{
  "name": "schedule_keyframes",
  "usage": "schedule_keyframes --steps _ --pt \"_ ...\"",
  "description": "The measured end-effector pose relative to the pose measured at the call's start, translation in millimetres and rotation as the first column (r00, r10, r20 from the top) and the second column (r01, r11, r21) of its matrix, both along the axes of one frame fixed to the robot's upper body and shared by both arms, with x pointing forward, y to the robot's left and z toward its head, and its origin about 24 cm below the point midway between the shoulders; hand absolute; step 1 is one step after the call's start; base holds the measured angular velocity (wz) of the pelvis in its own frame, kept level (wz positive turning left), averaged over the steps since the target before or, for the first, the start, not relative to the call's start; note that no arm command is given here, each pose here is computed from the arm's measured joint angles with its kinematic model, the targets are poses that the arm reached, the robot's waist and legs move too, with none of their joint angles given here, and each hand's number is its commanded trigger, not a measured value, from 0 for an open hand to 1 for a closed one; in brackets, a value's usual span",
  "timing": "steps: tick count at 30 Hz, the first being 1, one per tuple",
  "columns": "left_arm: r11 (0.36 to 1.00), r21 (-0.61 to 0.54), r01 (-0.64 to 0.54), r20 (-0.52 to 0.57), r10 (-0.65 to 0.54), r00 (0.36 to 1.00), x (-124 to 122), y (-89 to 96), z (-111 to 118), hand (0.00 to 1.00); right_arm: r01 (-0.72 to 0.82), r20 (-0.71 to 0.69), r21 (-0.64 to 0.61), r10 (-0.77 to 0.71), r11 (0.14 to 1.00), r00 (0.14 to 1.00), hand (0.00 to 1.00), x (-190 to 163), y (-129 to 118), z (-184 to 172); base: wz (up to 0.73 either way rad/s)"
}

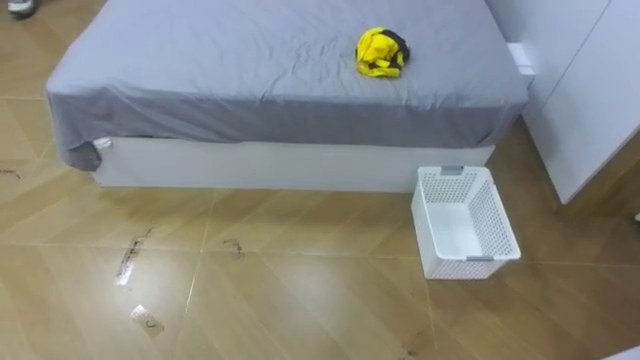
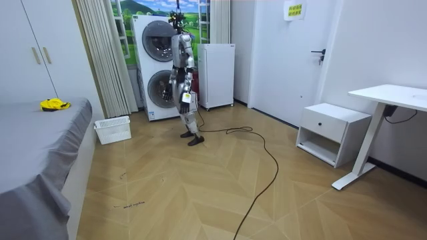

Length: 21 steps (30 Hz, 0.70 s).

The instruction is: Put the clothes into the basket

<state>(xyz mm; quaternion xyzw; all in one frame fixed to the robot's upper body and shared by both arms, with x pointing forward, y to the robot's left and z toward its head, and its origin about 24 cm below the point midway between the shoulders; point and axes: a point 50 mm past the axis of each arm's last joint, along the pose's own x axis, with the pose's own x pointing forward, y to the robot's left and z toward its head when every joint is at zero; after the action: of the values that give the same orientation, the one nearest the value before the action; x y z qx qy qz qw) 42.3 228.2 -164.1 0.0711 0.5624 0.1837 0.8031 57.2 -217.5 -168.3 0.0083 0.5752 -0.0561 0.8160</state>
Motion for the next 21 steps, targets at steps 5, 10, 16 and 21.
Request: schedule_keyframes --steps 5,10,16,21 --pt "0.992 -0.031 -0.125 0.066 0.127 0.990 3 5.5 2 0.00 0.043 -0.007 0.006 -0.043 0.999 0.999 0.00 -7 -2 0 0.02" --pt "0.983 -0.061 -0.172 0.062 0.176 0.982 -5 0.2 1 0.00 0.041 -0.013 -0.002 -0.041 0.999 0.999 0.00 -7 -2 -1 -0.13" --pt "0.981 -0.054 -0.187 0.090 0.192 0.977 -9 4.5 2 0.00 0.030 -0.012 -0.022 -0.030 0.999 0.999 0.00 -7 -4 0 -0.29" --pt "0.984 -0.071 -0.165 0.143 0.174 0.974 5 2.2 4 0.00 0.098 -0.003 -0.053 -0.099 0.994 0.995 0.00 -12 -8 1 -0.03"
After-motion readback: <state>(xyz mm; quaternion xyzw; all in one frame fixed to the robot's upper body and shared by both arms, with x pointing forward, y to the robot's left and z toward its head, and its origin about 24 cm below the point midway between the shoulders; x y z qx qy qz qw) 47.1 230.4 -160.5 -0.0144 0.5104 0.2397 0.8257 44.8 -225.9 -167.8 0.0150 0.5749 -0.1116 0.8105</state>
